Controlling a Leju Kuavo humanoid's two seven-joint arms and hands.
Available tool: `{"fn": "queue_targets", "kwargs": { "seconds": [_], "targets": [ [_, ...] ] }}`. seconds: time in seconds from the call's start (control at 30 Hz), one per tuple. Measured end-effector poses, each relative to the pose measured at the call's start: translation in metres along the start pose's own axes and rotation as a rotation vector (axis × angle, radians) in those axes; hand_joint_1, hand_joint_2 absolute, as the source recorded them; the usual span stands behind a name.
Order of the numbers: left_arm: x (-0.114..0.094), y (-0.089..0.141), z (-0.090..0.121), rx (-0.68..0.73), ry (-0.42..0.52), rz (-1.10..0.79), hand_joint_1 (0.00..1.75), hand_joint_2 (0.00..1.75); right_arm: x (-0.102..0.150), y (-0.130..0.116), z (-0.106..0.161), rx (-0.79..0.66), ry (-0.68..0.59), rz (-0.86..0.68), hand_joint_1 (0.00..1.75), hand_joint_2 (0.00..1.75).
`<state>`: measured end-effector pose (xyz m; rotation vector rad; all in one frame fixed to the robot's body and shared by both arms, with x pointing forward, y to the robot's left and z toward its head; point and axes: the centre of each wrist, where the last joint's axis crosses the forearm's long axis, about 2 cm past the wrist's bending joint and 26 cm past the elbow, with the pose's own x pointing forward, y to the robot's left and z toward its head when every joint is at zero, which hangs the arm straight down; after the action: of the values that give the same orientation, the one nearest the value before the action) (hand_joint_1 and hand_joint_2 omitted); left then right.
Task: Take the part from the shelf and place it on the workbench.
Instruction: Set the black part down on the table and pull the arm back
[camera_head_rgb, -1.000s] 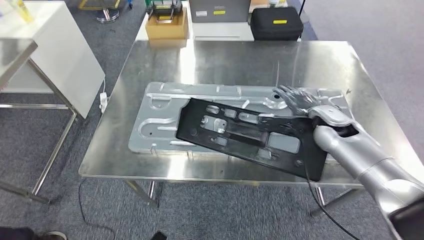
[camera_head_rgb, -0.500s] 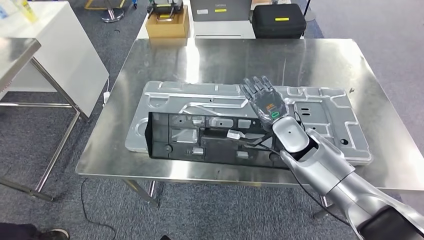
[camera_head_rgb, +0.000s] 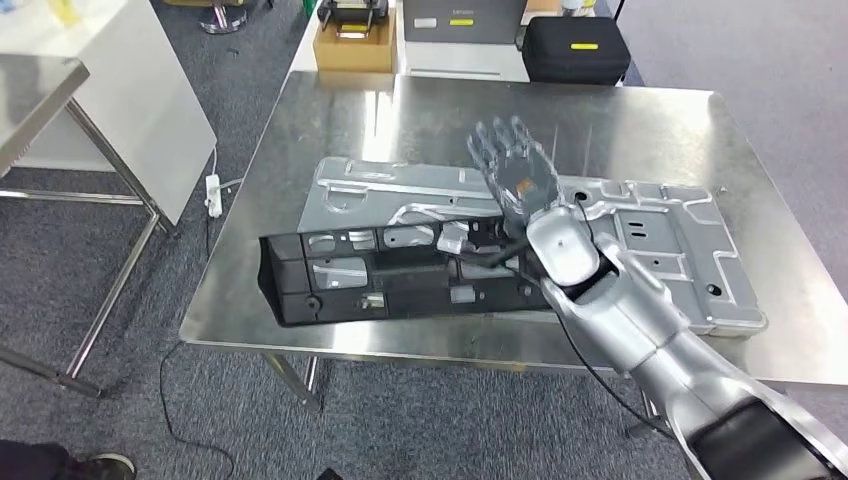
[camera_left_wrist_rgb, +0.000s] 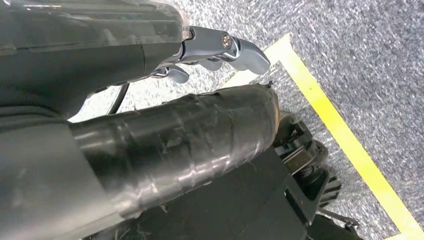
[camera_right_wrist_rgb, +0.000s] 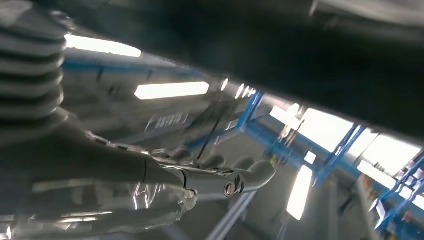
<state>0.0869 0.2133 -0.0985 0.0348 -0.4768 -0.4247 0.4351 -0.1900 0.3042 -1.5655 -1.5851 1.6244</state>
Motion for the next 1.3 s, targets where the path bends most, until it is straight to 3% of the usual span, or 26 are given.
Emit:
{"fn": "queue_targets", "kwargs": {
  "seconds": [0.2,0.43,0.93,1.17,1.3],
  "targets": [
    [0.000,-0.001,0.000,-0.004,0.005,-0.002,0.00,0.00,-0.015,-0.012,-0.018,0.062,0.100,-0.183,0.00,1.75],
    [0.002,-0.005,0.001,-0.008,0.011,0.003,0.00,0.00,-0.067,-0.034,-0.041,0.073,0.317,-0.379,0.00,1.75],
    [0.000,-0.004,0.001,0.002,0.014,0.014,0.00,0.00,-0.128,-0.054,-0.056,0.159,0.433,-0.410,0.00,1.75],
    [-0.004,-0.005,0.002,0.017,0.001,0.047,0.00,0.00,-0.135,-0.037,-0.038,0.012,0.349,-0.616,0.00,1.75],
    [-0.010,-0.007,0.004,0.033,-0.004,0.070,0.00,0.00,-0.122,-0.015,-0.005,-0.227,0.266,-0.747,0.00,1.75]
  ]
}}
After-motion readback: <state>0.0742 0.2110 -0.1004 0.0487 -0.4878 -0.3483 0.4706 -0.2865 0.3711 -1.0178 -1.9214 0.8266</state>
